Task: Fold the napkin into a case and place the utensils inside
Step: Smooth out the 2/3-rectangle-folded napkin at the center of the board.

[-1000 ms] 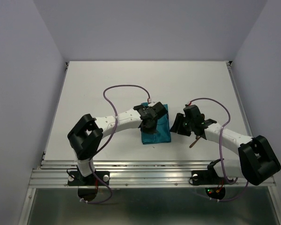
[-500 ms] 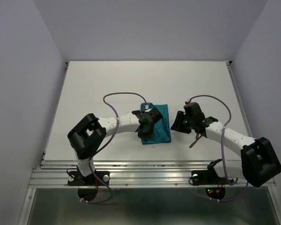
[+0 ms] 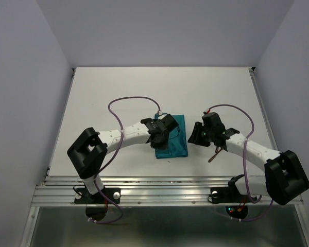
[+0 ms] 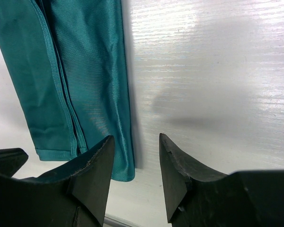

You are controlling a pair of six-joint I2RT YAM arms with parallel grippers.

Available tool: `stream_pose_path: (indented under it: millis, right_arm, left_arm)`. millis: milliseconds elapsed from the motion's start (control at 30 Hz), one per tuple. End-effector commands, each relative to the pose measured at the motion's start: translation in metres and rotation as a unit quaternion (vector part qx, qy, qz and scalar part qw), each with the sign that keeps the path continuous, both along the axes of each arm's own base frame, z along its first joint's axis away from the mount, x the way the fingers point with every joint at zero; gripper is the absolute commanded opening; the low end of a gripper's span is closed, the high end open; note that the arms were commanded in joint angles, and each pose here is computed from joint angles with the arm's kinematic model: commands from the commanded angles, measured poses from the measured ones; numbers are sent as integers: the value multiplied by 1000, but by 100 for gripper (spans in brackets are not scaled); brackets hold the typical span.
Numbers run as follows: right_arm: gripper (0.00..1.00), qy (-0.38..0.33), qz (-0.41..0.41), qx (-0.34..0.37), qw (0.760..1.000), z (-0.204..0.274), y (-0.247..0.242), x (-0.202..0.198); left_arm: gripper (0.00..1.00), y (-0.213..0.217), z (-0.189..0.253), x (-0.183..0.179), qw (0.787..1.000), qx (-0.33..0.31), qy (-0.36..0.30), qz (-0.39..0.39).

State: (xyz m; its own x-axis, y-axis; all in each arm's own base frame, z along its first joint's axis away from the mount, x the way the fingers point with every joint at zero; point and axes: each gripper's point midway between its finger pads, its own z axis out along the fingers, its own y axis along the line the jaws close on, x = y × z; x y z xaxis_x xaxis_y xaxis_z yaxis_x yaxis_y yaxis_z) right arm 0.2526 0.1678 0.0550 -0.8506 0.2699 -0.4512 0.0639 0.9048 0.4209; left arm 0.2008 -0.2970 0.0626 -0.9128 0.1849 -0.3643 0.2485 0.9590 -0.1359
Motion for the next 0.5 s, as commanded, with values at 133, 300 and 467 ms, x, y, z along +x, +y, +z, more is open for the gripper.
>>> stream_pose_path:
  millis: [133, 300, 467]
  right_arm:
    - [48, -16, 4, -1, 1000, 8, 3, 9]
    - [48, -13, 4, -1, 1000, 6, 2, 8]
    - [48, -18, 4, -1, 1000, 9, 3, 10]
  left_arm:
    - [0, 24, -26, -11, 999, 40, 20, 14]
    - [0, 22, -43, -16, 998, 39, 37, 15]
    - [0, 25, -43, -11, 997, 63, 32, 22]
